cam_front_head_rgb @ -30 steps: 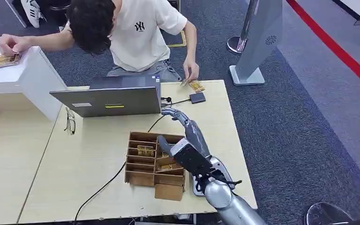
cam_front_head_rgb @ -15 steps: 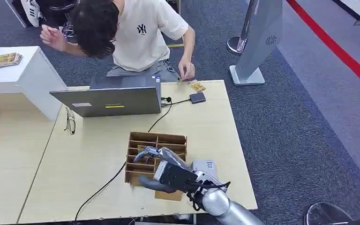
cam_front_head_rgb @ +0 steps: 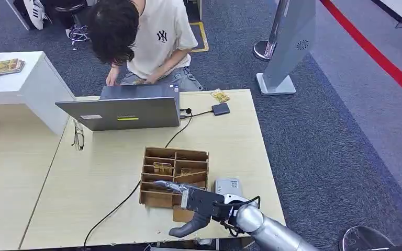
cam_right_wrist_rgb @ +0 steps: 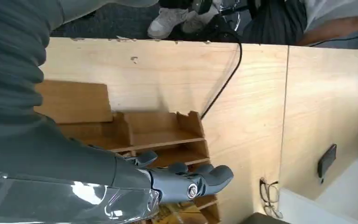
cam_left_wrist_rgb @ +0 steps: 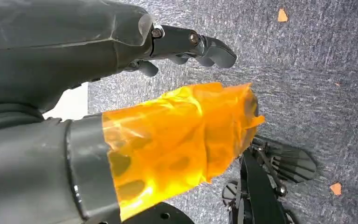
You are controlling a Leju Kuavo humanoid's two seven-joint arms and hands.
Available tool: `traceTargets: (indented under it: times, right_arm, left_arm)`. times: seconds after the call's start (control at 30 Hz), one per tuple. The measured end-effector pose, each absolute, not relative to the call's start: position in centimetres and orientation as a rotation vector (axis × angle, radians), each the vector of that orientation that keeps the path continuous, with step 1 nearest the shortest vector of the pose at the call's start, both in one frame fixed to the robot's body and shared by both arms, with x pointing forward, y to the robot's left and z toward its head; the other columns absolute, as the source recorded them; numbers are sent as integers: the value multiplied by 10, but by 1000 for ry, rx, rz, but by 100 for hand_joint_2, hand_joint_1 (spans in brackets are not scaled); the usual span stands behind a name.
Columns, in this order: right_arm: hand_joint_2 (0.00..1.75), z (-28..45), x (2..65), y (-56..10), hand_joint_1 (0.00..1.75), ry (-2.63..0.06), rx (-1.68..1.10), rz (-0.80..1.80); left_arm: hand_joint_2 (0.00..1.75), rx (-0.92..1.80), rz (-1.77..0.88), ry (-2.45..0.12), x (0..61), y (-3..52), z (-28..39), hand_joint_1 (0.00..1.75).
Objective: Pass the card to the sensor for recognition and then transmit it.
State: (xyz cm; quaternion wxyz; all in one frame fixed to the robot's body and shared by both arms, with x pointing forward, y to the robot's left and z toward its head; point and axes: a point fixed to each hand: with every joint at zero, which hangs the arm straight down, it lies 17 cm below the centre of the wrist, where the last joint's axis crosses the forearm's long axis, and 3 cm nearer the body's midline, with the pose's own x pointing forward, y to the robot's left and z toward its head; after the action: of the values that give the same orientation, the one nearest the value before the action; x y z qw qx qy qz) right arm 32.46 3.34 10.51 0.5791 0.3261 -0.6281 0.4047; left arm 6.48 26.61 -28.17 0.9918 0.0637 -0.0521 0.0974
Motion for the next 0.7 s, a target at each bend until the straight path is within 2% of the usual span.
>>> traceTargets:
  times: [0.57,0.6,0.63,0.7]
  right_arm:
    - [175,92,321,4,3,-1351,906,867]
    - [175,92,322,4,40,-1348,911,863]
    - [175,91,321,2,51,-1343,919,858]
    - [175,91,321,0,127,-1340,923,853]
  left_arm:
    - [0,116,190,-102,64,263,-282,0]
    - [0,115,190,-102,64,263,-282,0]
    - [0,115,190,-102,64,263,-282,0]
    - [0,115,190,-102,64,263,-282,0]
